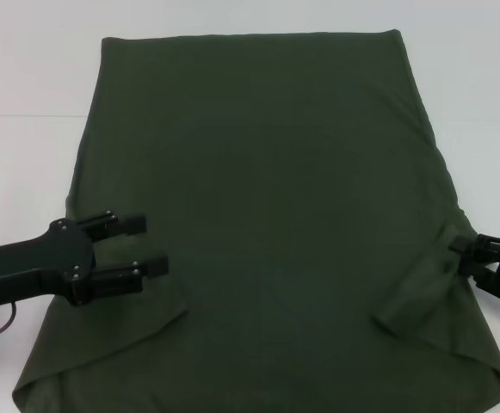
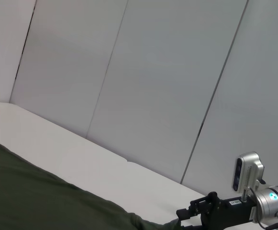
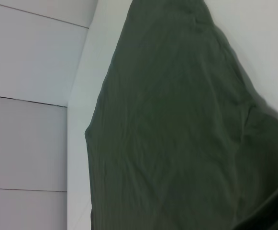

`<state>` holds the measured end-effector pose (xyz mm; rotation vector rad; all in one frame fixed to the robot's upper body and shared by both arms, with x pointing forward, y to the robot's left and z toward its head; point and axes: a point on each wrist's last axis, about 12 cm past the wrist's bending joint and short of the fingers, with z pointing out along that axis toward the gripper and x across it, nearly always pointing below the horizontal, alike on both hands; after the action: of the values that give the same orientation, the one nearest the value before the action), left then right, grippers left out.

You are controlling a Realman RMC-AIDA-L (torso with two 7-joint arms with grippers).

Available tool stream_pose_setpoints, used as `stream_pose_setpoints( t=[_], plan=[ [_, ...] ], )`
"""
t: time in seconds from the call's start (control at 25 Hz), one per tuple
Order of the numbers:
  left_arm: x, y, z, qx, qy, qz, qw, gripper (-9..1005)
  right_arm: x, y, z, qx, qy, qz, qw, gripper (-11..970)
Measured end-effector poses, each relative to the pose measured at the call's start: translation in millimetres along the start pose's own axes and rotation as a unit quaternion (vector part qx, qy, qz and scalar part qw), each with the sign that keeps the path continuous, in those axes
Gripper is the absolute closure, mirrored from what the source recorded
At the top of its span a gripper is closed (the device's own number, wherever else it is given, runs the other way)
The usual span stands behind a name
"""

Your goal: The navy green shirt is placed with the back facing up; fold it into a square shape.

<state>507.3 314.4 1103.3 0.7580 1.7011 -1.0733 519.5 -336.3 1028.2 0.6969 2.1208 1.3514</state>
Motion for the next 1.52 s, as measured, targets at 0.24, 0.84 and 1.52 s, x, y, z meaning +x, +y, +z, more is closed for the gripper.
stream_pose_setpoints(
  t=[0.24, 0.84, 1.52],
  plan=[
    [-1.2, 0.5, 0.7, 0.001, 0.0, 0.001, 1.0, 154, -1.6, 5.1, 8.9, 0.003, 0.008, -0.01, 1.0, 413],
    [-3.7, 1.5, 0.7, -0.001, -0.003, 0.006, 1.0, 155, 2.2, 65.4, 85.8, -0.028, 0.065, -0.109, 0.992, 581],
    [-4.5, 1.2, 2.1, 0.002, -0.009, 0.005, 1.0, 154, 12.9, -19.0, -43.0, -0.044, -0.08, -0.01, 0.996, 394]
  ],
)
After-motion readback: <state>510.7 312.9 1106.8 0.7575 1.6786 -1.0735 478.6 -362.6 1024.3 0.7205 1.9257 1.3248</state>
